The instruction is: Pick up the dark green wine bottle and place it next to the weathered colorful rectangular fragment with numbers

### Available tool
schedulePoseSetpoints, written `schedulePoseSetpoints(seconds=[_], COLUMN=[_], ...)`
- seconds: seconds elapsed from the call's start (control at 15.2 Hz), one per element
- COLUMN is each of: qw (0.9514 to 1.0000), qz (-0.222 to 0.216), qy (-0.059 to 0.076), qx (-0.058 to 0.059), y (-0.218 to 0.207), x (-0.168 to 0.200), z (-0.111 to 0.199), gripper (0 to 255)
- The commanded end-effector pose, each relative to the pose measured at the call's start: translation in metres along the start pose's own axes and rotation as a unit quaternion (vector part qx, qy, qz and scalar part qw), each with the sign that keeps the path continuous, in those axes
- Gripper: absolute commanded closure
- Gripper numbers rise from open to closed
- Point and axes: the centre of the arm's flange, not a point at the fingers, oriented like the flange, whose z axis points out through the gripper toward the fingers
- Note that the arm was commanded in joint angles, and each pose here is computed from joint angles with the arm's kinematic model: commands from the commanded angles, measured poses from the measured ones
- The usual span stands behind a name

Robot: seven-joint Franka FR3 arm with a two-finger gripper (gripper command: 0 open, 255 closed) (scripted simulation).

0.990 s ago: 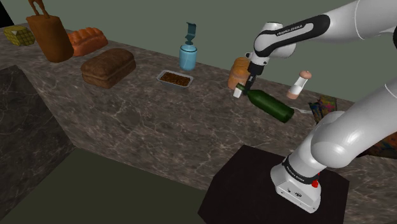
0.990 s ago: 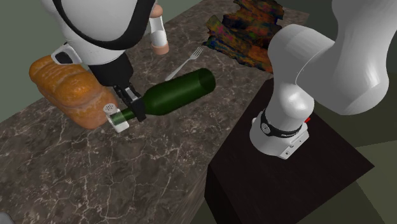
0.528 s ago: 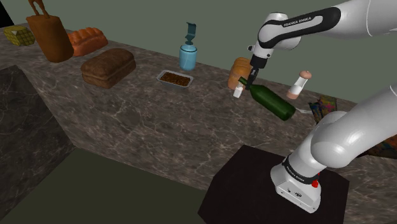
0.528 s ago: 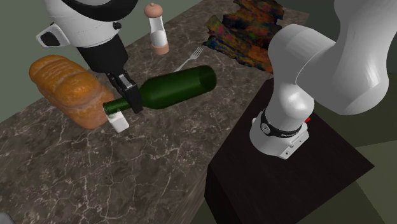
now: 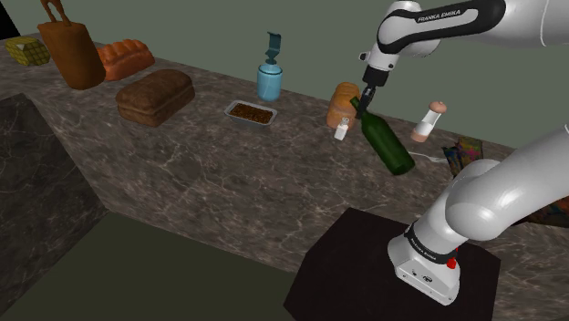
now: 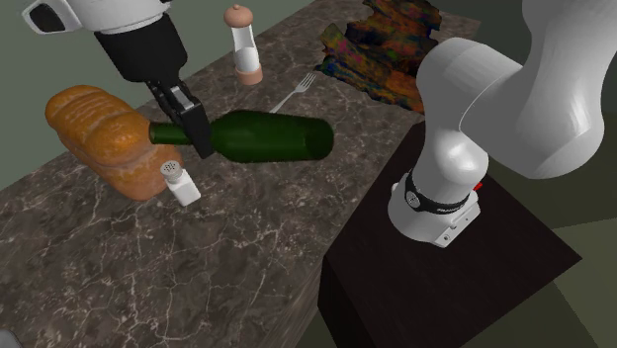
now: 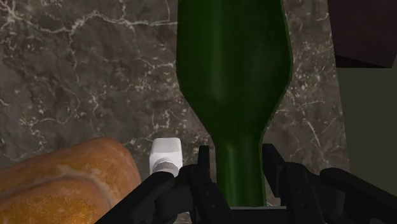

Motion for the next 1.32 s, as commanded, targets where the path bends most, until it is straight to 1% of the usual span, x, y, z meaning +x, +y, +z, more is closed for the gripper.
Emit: schedulePoseSetpoints(seconds=[0.0,1.25], qw=[1.0,1.0], qz=[0.0,0.0], qy=[0.0,0.0], qx=[0.0,0.0], y=[-0.002,-0.019], x=[0.0,-0.002], z=[-0.01,-0.109], gripper=[255,255])
